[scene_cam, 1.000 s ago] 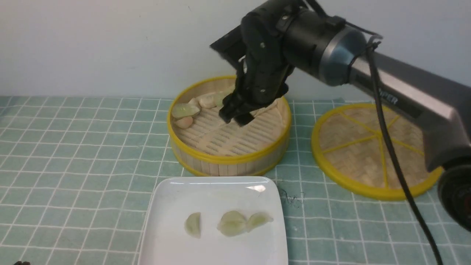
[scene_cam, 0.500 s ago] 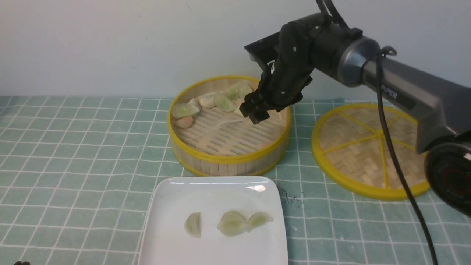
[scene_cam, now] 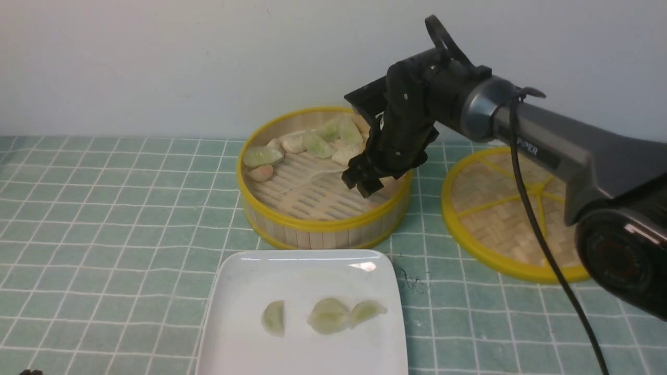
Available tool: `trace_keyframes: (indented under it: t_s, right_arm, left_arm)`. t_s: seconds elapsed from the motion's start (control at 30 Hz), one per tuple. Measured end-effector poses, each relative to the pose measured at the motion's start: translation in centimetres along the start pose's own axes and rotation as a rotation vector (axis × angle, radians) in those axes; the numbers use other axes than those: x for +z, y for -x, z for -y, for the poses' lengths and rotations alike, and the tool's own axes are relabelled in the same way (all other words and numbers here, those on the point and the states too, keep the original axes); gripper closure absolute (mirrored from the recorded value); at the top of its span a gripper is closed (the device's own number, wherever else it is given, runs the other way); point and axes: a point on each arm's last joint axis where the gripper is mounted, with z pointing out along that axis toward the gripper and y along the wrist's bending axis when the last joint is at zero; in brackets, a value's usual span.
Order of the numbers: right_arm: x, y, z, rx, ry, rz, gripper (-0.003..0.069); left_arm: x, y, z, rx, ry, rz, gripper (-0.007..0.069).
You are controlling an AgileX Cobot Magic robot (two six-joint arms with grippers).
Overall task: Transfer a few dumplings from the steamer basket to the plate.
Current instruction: Use the right arm to grab a dumpling from inside the steamer
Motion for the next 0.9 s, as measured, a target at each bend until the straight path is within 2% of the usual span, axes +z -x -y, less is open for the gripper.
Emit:
trace_keyframes:
  t_s: [0.17,0.23,0.37,0.57,0.63,0.9]
  right_arm:
    - [-0.1,0.2,-0.5,-0.024,0.068,0.019,0.0184]
    - [-0.1,0.3,-1.5,-0.008,0.181,0.035,0.0184]
    - [-0.1,0.6,-2.6,-0.019,0.262,0.050,0.0184]
    - [-2.7,2.6,-1.9,-0.045,0.205,0.136,0.0184]
    - [-3.7,3.1,-1.4,-0.070,0.147,0.150,0.0184]
    - [-3.2,2.3,-0.8,-0.155,0.083,0.050,0.0184]
  left_arm:
    - [0.0,0.0,0.0,0.000,0.000,0.000,0.0631]
    - [0.0,0.0,0.0,0.000,0.000,0.000,0.0631]
    - [0.0,0.0,0.0,0.000,0.000,0.000,0.0631]
    - [0.0,0.0,0.0,0.000,0.000,0.000,0.0631]
    - [0.0,0.0,0.0,0.000,0.000,0.000,0.0631]
    - [0.0,0.0,0.0,0.000,0.000,0.000,0.0631]
